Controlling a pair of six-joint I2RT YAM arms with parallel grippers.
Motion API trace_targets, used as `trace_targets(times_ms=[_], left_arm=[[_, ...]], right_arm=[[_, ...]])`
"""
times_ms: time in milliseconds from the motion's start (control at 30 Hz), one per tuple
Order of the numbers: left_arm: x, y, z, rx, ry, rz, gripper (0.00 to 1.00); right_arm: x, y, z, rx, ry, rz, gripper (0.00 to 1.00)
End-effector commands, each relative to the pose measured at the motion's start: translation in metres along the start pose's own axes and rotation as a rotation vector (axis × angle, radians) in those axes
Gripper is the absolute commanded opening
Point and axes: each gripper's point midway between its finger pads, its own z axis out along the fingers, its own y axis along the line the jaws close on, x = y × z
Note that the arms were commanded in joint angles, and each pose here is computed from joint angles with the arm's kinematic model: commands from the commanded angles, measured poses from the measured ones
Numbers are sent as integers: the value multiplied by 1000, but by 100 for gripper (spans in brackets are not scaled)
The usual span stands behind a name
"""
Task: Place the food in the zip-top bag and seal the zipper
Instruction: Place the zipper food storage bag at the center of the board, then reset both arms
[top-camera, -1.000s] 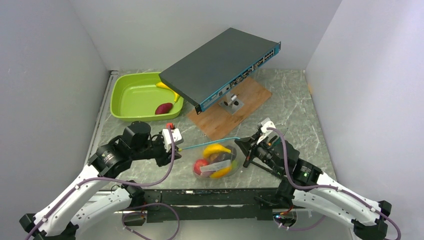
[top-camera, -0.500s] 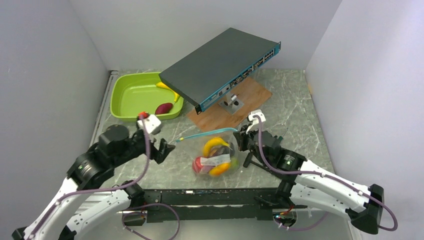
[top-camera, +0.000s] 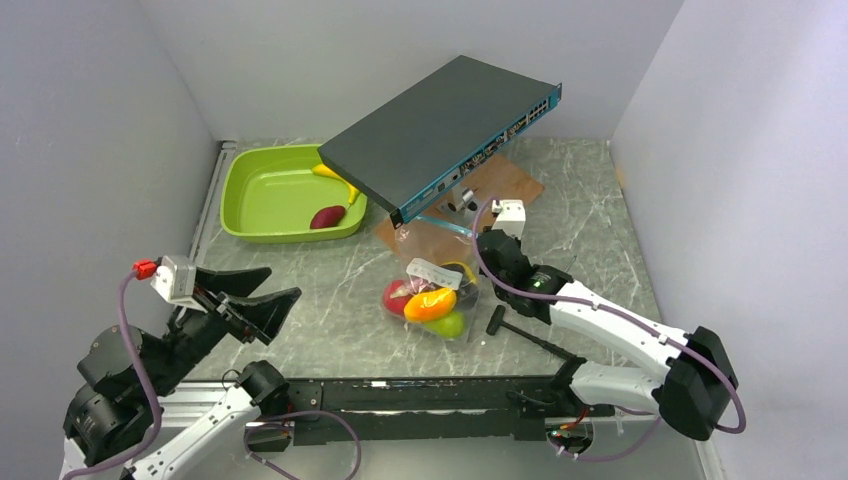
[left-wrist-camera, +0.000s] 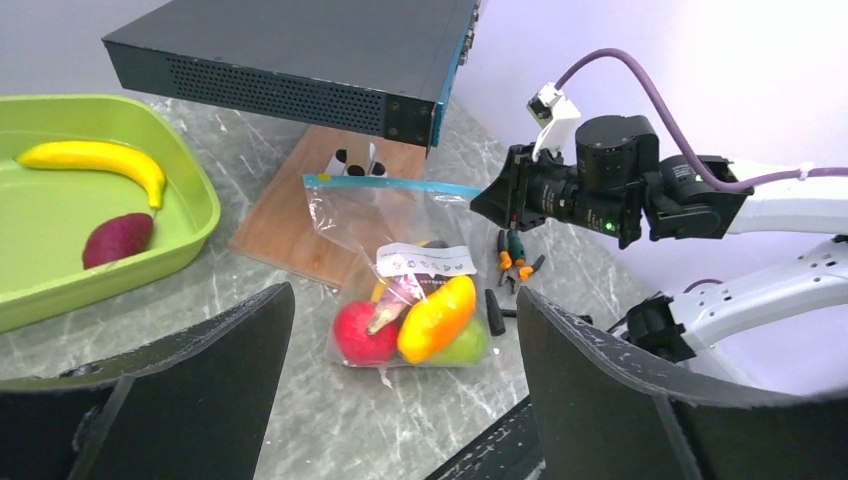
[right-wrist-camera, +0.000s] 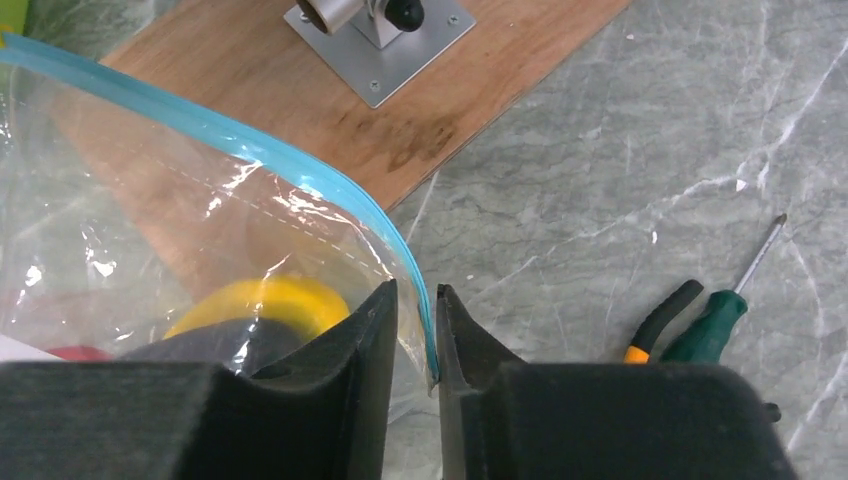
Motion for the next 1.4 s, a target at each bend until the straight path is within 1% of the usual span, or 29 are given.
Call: trace_targets(times_ms=[0,67,100,300,400,500,633,867,1033,1167,1267,1367], left_arm=[[4,2,-1,-26,-13,-114,87],[4,1,-1,-15,-25,-122,88],[4,1,0,-11,-27,-121,88],[-3,-1,5,-15,-20,-86,90],[-13,-6,7,1,-32,-64,91],[-26,-9,8,6,-62,-43,91],[-51,-14,4,13,-127,-23,92],[-96,-22,-8,11,-235,10,92],[-114,-28,-17,31,-294,6,93],[-125,-33,-24,58,-338,-4,93],[-131,-36,-27,71,-360,4,93],[-136,-38,-29,76,-370,10,93]], right_arm=[[-21,-1,-7,4,-47,35,32],[-27,-5,-14,-1,-54,46,49],[-32,-7,-20,-4,-63,57,56],[-66,-24,-56,-30,-130,86,81],[-88,-27,-79,-91,-177,88,98],[-115,-31,-109,-170,-253,106,100],[-157,-43,-153,-253,-394,123,100],[-211,-74,-213,-282,-575,157,100],[-233,-91,-243,-285,-651,162,100],[-243,-97,-257,-300,-677,172,100],[-249,-96,-270,-346,-707,187,100],[-251,-102,-279,-360,-735,229,100]])
